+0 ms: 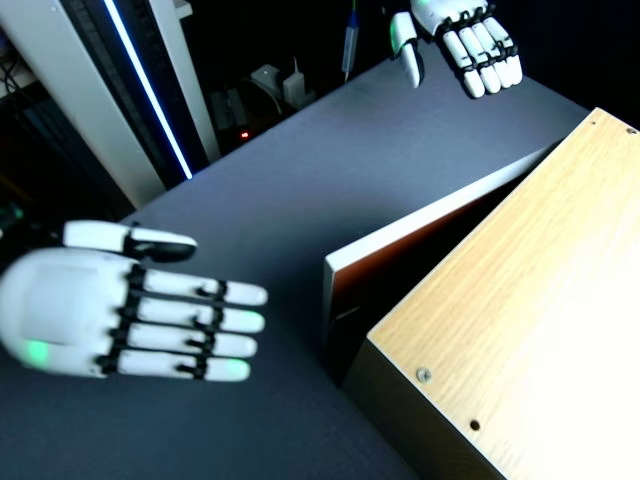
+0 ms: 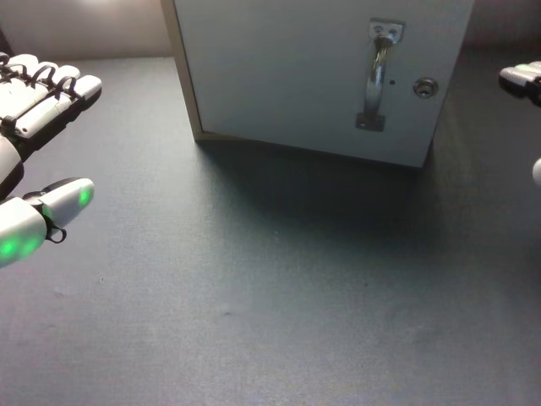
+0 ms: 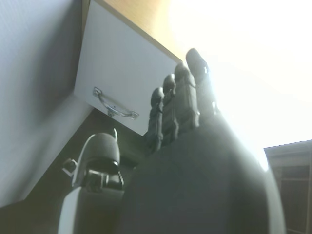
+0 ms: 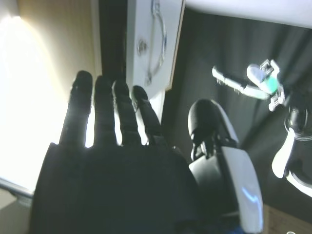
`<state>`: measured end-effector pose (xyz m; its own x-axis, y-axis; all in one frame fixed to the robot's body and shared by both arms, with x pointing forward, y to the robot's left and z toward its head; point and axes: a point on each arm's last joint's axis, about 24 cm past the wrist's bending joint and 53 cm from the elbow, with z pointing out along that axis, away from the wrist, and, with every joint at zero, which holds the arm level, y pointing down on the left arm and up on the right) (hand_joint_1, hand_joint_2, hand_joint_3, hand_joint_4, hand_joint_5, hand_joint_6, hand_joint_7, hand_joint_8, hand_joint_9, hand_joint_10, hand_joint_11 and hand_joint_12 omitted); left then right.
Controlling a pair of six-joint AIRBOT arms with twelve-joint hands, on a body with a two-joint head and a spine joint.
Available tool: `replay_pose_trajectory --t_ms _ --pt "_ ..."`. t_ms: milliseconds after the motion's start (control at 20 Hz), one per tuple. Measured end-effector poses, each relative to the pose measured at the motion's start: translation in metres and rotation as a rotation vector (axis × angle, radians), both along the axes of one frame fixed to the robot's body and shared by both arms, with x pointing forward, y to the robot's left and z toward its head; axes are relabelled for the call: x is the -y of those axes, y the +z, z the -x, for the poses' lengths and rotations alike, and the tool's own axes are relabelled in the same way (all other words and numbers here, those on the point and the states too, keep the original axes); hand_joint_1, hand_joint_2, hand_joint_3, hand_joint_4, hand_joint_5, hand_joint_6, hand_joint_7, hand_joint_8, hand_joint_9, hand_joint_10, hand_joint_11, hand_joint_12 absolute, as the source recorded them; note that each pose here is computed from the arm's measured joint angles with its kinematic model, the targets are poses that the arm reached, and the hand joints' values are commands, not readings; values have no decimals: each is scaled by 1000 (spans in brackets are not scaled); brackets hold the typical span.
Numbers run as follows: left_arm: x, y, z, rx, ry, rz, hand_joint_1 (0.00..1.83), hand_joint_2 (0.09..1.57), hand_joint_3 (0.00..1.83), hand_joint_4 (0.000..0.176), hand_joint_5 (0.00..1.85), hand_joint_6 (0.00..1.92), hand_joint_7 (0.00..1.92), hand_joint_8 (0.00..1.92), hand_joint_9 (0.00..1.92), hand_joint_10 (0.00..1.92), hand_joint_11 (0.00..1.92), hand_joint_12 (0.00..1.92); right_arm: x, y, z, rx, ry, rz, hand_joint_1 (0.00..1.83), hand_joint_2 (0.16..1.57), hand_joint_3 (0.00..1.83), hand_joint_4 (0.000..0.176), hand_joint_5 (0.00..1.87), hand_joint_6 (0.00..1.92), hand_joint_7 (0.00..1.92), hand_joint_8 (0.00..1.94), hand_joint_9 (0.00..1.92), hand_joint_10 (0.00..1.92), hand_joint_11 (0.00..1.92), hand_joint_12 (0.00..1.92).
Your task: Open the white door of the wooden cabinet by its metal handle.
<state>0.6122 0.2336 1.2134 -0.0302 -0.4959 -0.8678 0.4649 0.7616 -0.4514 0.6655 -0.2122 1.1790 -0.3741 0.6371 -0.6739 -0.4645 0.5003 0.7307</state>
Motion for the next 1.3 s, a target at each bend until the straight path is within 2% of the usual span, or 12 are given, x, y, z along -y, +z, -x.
replay_pose_trajectory --t_ms 50,150,350,450,550,650,700,950,1100,1200,1300 --pt "0 0 0 0 -1 -1 0 1478 0 0 65 2 82 1 80 3 0 172 1 4 -5 7 -9 -1 0 1351 0 0 0 0 0 0 0 0 0 0" --pt "1 -1 0 -1 -1 -1 0 1487 4 0 62 0 88 3 95 9 0 153 -1 9 -11 19 -10 3 0 1352 0 0 0 0 0 0 0 0 0 0" --pt "0 -1 0 -2 -1 -1 0 1485 2 0 89 8 101 3 98 3 0 243 -17 5 -23 16 9 32 0 1369 2 0 0 0 0 0 0 0 0 0" --pt "1 -1 0 -2 -1 0 0 1488 3 0 115 8 121 4 117 6 0 382 -18 5 -30 10 -2 37 0 1375 4 0 0 0 0 0 0 0 0 0" --pt "1 -1 0 -2 -2 0 0 1491 2 0 113 2 116 3 104 5 0 294 -16 7 -38 12 -16 41 0 1374 3 0 0 0 0 0 0 0 0 0" --pt "1 -1 0 -3 -3 -1 0 1491 2 0 126 4 122 3 109 5 0 372 -15 5 -43 5 -27 44 0 1372 1 0 0 0 0 0 0 0 0 0" --pt "1 -1 0 -3 -3 -2 0 1489 0 0 110 6 113 2 102 2 0 303 -17 3 -45 -2 -29 46 0 1382 5 0 0 0 0 0 0 0 0 0" --pt "2 -2 0 -6 -5 -4 0 1506 7 0 131 3 144 2 130 6 0 438 -23 3 -54 -5 -34 45 8 1412 13 0 0 0 0 0 0 0 0 0" --pt "2 -2 0 -6 -6 -5 0 1511 7 0 122 2 129 5 109 11 0 256 -23 5 -58 -5 -40 43 29 1383 0 0 0 0 0 0 0 0 0 0" --pt "2 -3 0 -6 -8 -4 0 1514 5 0 139 4 149 5 135 13 0 401 -24 6 -58 -3 -39 43 23 1381 0 0 0 0 0 0 0 0 0 0" --pt "3 -5 0 -11 -7 0 0 1515 4 0 126 0 141 0 129 6 0 387 -26 8 -59 0 -36 36 22 1374 0 0 0 0 0 0 0 0 0 0"
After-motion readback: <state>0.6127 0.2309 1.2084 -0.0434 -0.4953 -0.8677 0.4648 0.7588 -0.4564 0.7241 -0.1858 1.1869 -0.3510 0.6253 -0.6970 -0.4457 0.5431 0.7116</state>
